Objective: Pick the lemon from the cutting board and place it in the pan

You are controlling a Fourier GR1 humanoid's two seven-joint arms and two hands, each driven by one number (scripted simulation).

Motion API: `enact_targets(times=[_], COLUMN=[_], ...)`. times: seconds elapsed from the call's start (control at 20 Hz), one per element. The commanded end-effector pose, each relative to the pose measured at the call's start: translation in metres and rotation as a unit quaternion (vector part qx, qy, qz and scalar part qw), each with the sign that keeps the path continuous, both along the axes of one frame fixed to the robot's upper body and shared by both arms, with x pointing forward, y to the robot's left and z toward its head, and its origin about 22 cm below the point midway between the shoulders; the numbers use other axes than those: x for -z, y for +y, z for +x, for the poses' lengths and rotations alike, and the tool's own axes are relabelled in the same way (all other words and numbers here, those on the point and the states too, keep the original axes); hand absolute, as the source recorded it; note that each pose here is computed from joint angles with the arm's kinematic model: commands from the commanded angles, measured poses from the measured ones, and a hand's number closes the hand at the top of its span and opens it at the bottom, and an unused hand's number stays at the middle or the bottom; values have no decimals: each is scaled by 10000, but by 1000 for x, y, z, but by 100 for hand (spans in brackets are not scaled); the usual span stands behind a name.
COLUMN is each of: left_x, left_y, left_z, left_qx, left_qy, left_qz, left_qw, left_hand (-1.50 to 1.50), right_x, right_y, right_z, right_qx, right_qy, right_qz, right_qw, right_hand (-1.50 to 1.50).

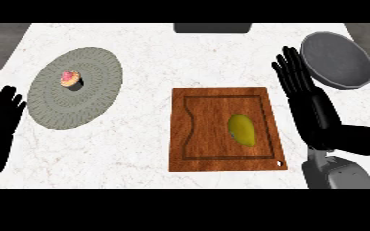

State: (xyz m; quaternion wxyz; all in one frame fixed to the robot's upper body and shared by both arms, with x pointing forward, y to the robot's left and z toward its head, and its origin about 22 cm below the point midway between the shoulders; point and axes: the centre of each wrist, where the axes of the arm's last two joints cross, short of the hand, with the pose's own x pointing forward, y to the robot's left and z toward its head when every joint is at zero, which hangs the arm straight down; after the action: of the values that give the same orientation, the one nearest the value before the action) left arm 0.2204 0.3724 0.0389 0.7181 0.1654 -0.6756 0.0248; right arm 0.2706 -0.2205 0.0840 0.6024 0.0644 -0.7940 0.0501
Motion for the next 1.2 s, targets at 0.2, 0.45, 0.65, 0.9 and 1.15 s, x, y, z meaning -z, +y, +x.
enact_targets(times=[0.2, 0.45, 0.65, 0.9, 1.15], left_x=[-25, -18, -11, -4, -10], left_y=[-60, -87, -118, -114, -132], left_z=[29, 35, 30, 45, 50], left_qx=[1558, 2059, 2094, 2088, 2158], left_qy=[-205, 112, 172, 240, 229], left_qz=[433, 348, 365, 314, 357], left_qw=[9866, 9779, 9770, 9771, 9755], left_hand=[0, 0, 0, 0, 0], right_x=[12, 50, 95, 47, -10], right_y=[-41, -65, -42, -38, -21], right_z=[49, 32, 5, 19, 49], right_qx=[466, 1458, 1813, 819, 549], right_qy=[1957, 1848, 1916, 2427, 2719], right_qz=[-1137, -3833, -3128, -4223, -5293], right_qw=[9729, 8931, 9125, 8695, 8018], right_hand=[-150, 150, -150, -150, -150])
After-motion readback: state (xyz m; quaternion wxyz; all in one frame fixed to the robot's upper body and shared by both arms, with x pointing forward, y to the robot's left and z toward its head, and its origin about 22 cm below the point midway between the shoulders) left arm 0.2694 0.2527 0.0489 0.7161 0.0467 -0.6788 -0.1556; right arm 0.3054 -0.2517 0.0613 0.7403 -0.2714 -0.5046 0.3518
